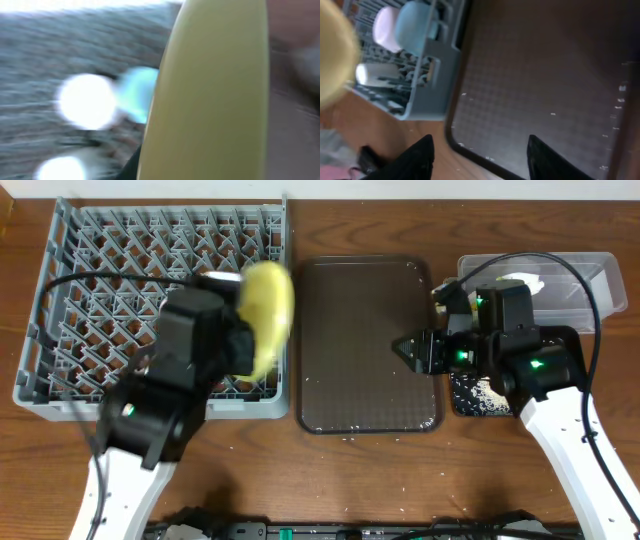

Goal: Sort waste into correct bins and load items into the dishwasher

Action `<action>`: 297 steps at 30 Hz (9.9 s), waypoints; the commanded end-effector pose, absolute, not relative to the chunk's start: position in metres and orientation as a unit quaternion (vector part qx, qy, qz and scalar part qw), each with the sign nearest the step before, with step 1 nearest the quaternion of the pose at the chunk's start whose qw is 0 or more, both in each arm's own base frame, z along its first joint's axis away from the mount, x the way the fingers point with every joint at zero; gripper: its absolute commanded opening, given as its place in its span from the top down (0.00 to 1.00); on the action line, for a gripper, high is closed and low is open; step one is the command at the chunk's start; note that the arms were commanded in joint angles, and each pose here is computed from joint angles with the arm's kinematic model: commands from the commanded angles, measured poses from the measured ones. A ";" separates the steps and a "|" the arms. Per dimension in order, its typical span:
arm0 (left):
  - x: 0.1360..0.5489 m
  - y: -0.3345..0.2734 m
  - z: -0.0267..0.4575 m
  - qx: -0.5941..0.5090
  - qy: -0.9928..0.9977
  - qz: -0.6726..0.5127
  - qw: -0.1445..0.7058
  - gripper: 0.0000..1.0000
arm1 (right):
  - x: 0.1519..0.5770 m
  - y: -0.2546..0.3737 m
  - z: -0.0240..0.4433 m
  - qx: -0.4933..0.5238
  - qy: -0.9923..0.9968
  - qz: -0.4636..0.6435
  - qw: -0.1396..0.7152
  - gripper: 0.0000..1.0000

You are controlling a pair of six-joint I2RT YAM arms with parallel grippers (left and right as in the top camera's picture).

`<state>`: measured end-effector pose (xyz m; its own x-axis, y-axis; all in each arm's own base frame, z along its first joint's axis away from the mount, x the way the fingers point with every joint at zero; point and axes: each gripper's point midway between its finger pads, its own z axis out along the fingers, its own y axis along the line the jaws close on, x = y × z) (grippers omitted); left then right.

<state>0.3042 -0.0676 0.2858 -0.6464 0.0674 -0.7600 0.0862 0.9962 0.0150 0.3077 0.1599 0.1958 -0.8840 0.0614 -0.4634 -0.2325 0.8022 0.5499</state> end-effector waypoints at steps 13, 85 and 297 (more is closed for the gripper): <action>0.345 0.089 0.296 -0.001 0.843 0.419 0.338 0.92 | 0.309 0.143 0.191 -0.035 0.931 0.267 0.245 0.34; 0.354 -0.054 0.275 0.055 0.903 -0.006 0.426 0.17 | 0.315 0.115 0.188 -0.024 0.945 0.184 0.269 0.29; 0.244 0.002 0.136 -0.139 0.747 -0.100 0.642 0.04 | 0.246 -0.001 0.157 0.032 0.732 0.039 0.680 0.01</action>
